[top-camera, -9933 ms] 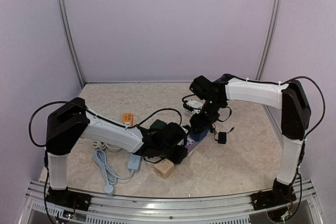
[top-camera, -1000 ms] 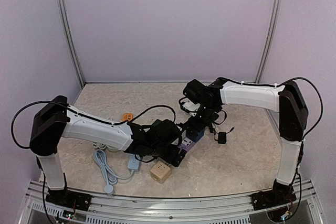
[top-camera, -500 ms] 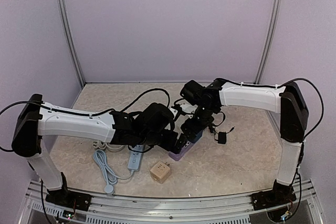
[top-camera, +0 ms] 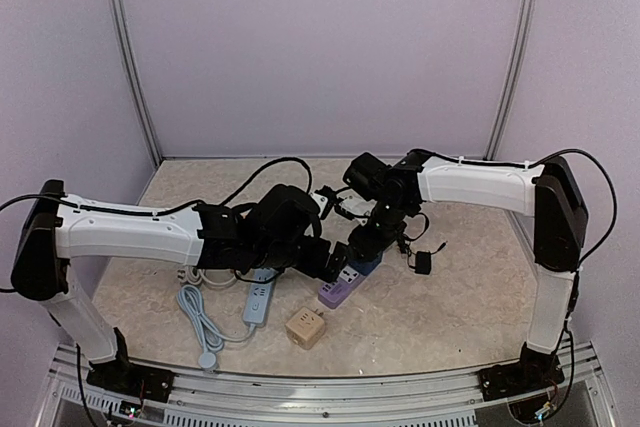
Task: Insert the plug
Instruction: Insert the plug into the socket, then move the socket to the center of the board.
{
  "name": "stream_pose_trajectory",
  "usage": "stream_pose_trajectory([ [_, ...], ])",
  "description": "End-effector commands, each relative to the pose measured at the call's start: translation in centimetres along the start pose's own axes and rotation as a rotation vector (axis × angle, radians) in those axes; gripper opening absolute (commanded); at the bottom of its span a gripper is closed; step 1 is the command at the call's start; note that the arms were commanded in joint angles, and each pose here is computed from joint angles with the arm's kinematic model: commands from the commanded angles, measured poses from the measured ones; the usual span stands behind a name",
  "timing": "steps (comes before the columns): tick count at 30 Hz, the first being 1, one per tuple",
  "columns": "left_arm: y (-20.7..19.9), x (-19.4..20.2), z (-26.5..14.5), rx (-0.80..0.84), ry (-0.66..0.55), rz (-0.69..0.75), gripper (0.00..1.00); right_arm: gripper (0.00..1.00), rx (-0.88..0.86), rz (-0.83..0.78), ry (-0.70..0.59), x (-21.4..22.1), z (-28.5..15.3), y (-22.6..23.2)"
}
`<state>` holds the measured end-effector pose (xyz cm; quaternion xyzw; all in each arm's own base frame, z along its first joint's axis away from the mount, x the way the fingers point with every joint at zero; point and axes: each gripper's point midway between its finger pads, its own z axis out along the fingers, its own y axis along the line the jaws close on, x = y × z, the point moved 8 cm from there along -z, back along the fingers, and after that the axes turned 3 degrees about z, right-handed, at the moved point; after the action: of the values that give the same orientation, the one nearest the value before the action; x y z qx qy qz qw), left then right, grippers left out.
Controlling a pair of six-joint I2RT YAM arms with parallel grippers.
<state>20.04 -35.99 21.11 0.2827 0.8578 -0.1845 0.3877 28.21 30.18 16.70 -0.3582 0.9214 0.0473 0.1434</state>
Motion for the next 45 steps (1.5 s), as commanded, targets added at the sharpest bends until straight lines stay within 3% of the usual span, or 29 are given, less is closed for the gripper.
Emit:
stream_pose_trajectory([
  [1, 0.5, 0.6, 0.0, -0.024, 0.015, -0.002, 0.99, 0.49, 0.011, -0.02, 0.099, 1.7, 2.3, 0.2],
  [7, 0.6, 0.7, 0.3, -0.025, 0.019, -0.006, 0.99, 0.46, 0.079, 0.03, 0.036, 0.1, 1.1, -1.8],
  [23, 1.0, 1.3, 0.2, -0.031, 0.027, -0.025, 0.99, 0.47, 0.238, 0.291, -0.065, -3.9, 0.0, -13.3],
  [35, 3.2, 1.6, -0.3, -0.097, 0.037, -0.1, 0.99, 0.66, 0.331, 0.459, -0.093, -2.9, 0.2, -21.0],
  [38, 3.9, 1.7, -0.5, -0.102, 0.039, -0.13, 0.99, 0.74, 0.334, 0.485, -0.129, -2.9, -1.2, -22.2],
  [42, 4.5, 1.7, -0.8, -0.111, 0.033, -0.151, 0.99, 0.99, 0.308, 0.474, -0.233, -3.4, -4.6, -21.8],
  [45, 4.8, 1.7, -0.7, -0.123, 0.029, -0.164, 0.99, 1.0, 0.335, 0.488, -0.338, -2.8, -8.0, -21.1],
])
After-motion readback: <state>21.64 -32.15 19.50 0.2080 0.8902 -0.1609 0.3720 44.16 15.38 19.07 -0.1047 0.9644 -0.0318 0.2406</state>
